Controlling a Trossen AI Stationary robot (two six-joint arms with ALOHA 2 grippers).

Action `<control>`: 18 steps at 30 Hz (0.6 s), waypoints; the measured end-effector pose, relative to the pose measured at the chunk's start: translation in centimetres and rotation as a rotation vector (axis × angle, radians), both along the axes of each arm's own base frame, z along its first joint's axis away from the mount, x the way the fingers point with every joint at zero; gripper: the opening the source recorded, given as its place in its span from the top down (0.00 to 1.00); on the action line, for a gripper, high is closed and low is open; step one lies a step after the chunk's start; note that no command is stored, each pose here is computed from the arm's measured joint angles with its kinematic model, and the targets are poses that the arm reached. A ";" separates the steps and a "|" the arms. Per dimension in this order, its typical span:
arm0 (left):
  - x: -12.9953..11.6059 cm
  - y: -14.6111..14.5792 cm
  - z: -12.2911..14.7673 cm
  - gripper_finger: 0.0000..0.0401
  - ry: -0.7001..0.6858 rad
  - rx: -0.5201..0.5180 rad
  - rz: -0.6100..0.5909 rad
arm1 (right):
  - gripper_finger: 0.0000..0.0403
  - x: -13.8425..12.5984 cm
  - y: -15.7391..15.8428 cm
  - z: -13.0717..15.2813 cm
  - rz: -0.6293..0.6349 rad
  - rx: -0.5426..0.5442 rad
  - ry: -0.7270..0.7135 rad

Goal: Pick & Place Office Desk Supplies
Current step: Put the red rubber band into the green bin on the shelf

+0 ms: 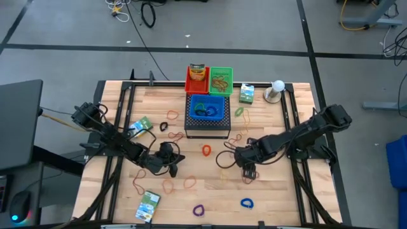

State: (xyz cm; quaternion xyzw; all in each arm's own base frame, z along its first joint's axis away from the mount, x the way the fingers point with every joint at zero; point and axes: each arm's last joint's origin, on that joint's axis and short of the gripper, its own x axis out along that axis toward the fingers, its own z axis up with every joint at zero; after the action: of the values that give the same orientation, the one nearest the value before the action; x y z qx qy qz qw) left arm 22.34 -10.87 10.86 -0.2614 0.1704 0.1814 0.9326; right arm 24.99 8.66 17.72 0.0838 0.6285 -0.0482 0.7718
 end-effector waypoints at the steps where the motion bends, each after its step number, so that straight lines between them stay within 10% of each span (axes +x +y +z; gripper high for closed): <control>1: 0.0 0.0 0.0 0.96 -0.001 0.003 0.003 | 0.43 0.1 -0.2 0.0 -0.003 -0.009 -0.007; 18: 0.0 0.0 0.0 0.96 -0.002 -0.001 0.006 | 0.38 0.2 -0.8 -1.1 0.022 -0.020 -0.066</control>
State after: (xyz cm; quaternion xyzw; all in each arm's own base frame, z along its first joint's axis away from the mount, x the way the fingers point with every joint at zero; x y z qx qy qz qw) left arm 22.34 -10.86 10.87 -0.2625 0.1685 0.1841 0.9321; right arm 25.22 7.90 16.57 0.0708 0.6031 -0.0431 0.7933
